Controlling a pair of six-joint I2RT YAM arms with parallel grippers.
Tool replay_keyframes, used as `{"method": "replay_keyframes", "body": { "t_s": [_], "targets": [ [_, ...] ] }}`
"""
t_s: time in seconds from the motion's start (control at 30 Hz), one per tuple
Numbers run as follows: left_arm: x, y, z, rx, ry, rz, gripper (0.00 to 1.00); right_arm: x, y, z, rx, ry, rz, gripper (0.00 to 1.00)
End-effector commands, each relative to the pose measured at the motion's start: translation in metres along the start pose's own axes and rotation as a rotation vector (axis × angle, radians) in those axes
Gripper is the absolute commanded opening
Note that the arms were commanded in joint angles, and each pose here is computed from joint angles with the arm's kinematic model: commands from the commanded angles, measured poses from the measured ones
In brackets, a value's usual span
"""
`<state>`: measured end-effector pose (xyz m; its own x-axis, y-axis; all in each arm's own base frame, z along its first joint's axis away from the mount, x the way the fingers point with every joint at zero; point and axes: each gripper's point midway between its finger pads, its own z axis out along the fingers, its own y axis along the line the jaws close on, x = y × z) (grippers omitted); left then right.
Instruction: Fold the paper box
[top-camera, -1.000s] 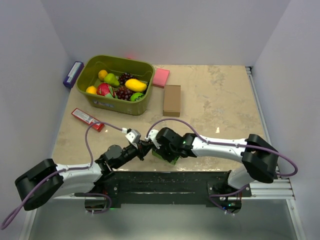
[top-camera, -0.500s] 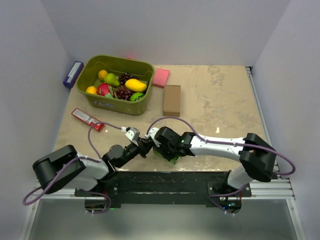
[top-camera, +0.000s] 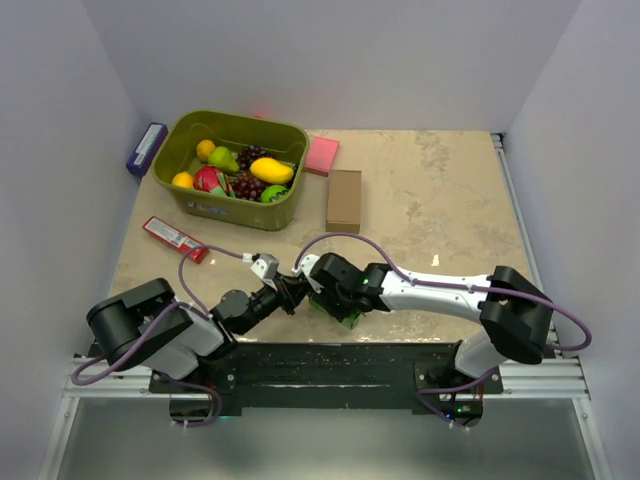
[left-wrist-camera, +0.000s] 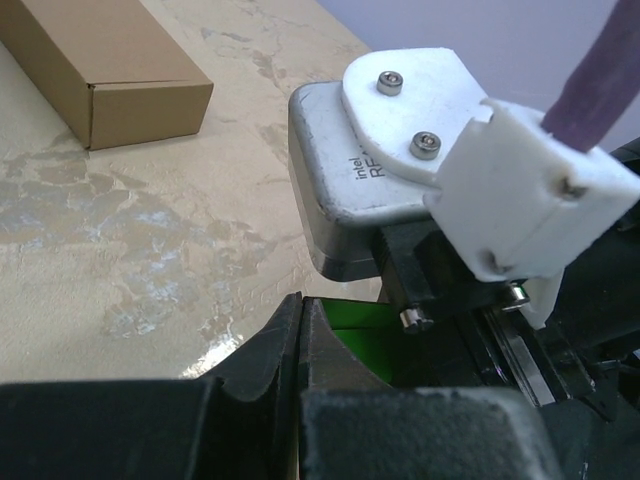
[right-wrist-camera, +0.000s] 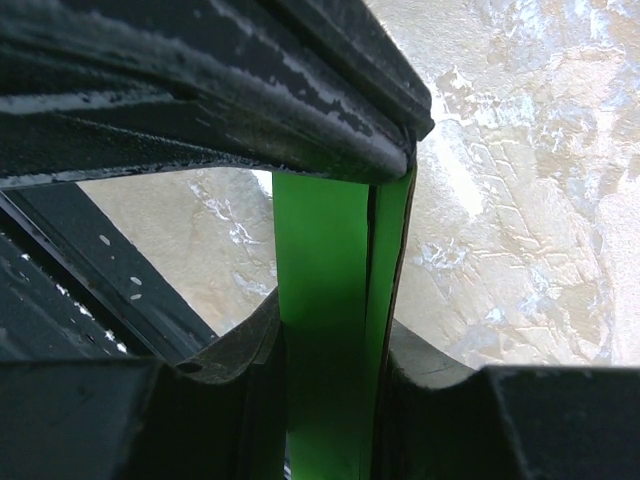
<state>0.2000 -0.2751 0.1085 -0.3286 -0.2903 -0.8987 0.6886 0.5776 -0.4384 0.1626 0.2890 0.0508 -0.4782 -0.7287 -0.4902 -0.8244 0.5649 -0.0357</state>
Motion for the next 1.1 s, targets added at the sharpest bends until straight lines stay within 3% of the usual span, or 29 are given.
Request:
{"method": "replay_keyframes", "body": {
  "t_s": [0.0, 0.17, 0.23, 0.43, 0.7, 0.83, 0.97, 1.07],
  "targets": [
    [0.048, 0.011, -0.079, 0.016, 0.154, -0.049, 0.0, -0.028, 0.007, -0.005, -0.031, -0.098, -0.05, 0.0],
    [0.042, 0.001, -0.072, 0.085, 0.157, -0.083, 0.0, -0.023, 0.009, -0.001, -0.058, -0.072, -0.026, 0.0],
    [0.059, 0.014, -0.069, 0.029, 0.236, -0.063, 0.0, -0.024, 0.012, 0.002, -0.085, -0.089, -0.011, 0.0],
    [0.056, 0.015, -0.078, 0.023, 0.214, -0.056, 0.0, -0.025, 0.013, 0.004, -0.097, -0.162, 0.031, 0.0],
    [0.039, 0.004, -0.068, 0.076, 0.144, -0.062, 0.0, -0.029, 0.021, 0.007, -0.142, -0.156, 0.066, 0.0],
    [0.044, 0.001, -0.073, 0.087, 0.158, -0.073, 0.0, -0.026, 0.019, 0.008, -0.131, -0.163, 0.078, 0.0],
    [0.072, -0.005, -0.066, 0.121, 0.265, -0.125, 0.0, -0.023, 0.02, 0.014, -0.13, -0.139, 0.088, 0.0],
    [0.066, -0.004, -0.061, 0.109, 0.227, -0.096, 0.0, -0.025, 0.021, 0.017, -0.134, -0.136, 0.086, 0.0]
  ]
}}
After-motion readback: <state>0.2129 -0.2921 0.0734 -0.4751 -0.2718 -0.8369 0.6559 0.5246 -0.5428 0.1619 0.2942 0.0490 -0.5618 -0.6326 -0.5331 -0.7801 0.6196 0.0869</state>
